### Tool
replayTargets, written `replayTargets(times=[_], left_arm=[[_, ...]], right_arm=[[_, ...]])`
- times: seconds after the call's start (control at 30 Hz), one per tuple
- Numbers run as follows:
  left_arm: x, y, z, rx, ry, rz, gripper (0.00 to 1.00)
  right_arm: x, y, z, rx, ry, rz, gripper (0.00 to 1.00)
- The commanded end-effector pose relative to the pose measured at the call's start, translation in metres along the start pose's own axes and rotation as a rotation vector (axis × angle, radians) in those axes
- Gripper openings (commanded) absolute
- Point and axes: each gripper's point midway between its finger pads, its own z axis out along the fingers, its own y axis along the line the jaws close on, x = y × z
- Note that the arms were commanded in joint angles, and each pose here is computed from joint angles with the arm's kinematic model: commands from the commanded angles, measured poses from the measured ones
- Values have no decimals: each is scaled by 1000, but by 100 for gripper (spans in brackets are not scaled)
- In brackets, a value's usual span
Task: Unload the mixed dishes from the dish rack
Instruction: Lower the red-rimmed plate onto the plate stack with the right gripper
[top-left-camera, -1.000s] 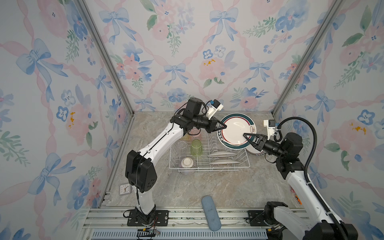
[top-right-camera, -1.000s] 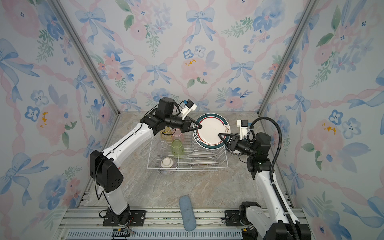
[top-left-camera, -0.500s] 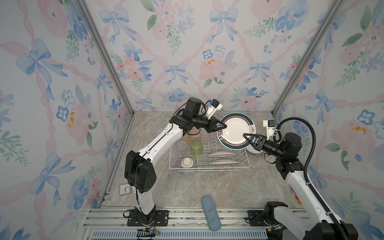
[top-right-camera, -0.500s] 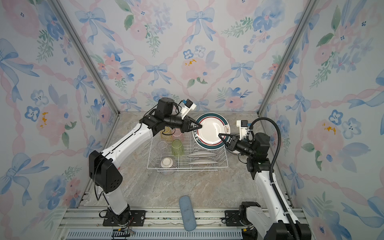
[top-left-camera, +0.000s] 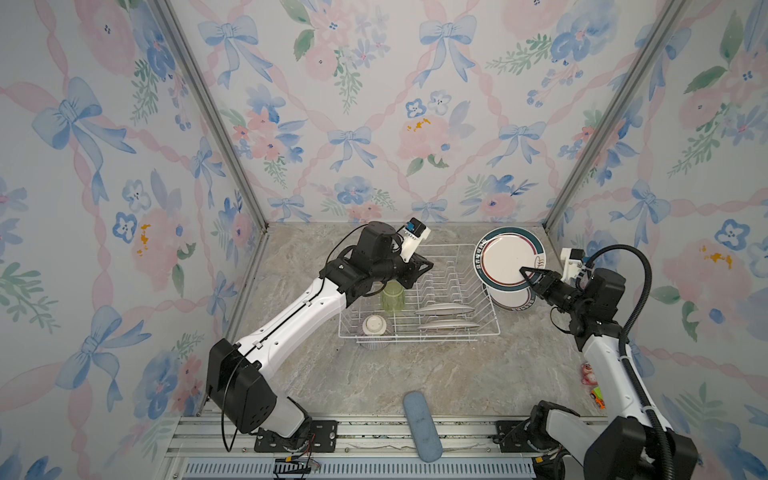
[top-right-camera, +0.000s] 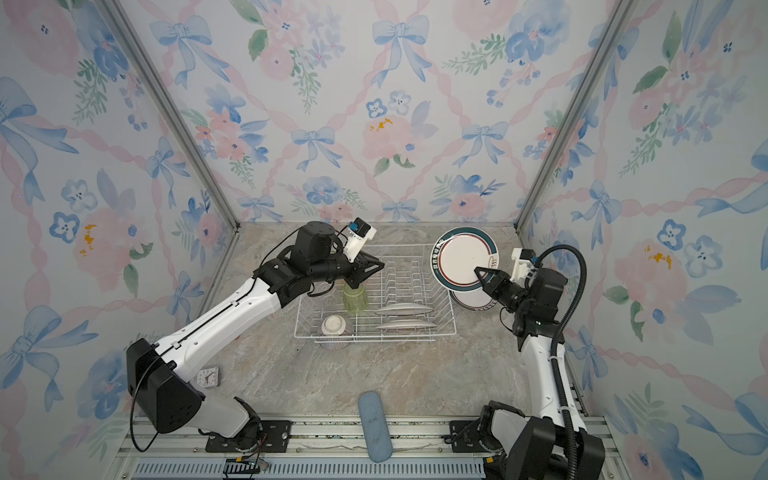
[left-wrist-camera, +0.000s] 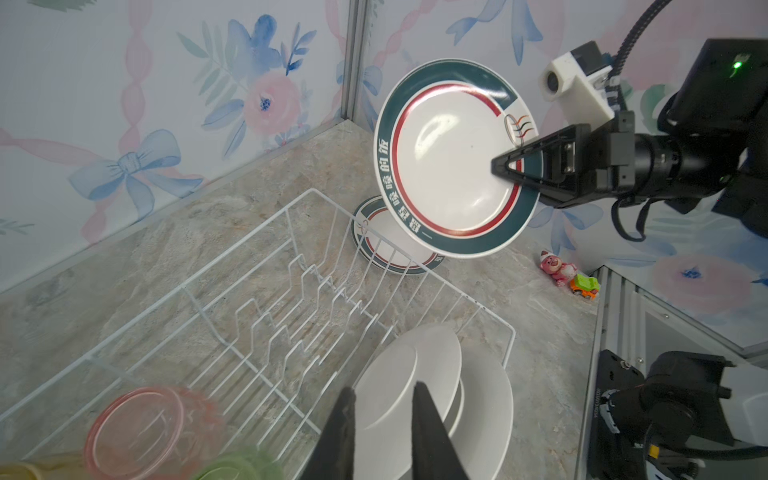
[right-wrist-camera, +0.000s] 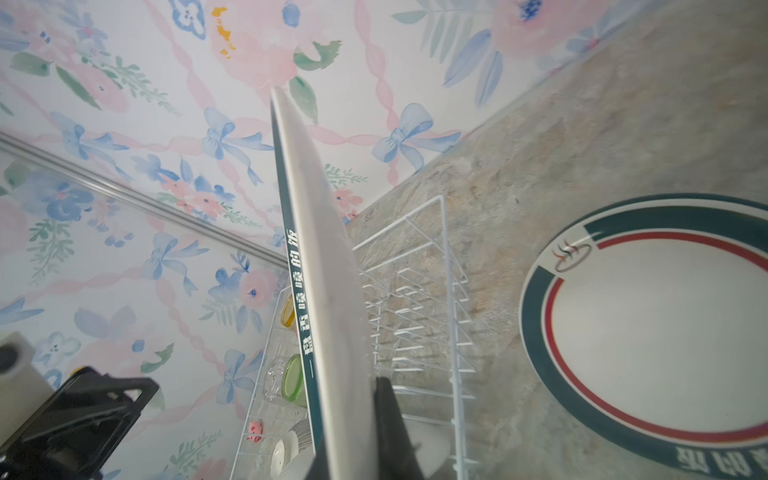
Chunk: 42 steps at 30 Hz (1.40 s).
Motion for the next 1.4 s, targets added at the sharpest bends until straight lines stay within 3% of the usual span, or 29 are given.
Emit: replayTargets(times=[0.0,0.2,0.4,0.83,1.37], left_arm=[[23,14,0,-187,40,61,20],[39,12,-10,-214,8,33,19],[35,9,-15,-202,-26,41,20],[34,8,-5,-186,-13,45,21],[38,6,-8,-179,-10,46,21]], right_arm=[[-16,-32,-6,135,-52,46,0],[-22,-94,-8,303,-100,131,0],[-21,-131,5,333,-104,208,1],[0,-165,32,309,-24,320,2],[20,-174,47,322,58,333,5]])
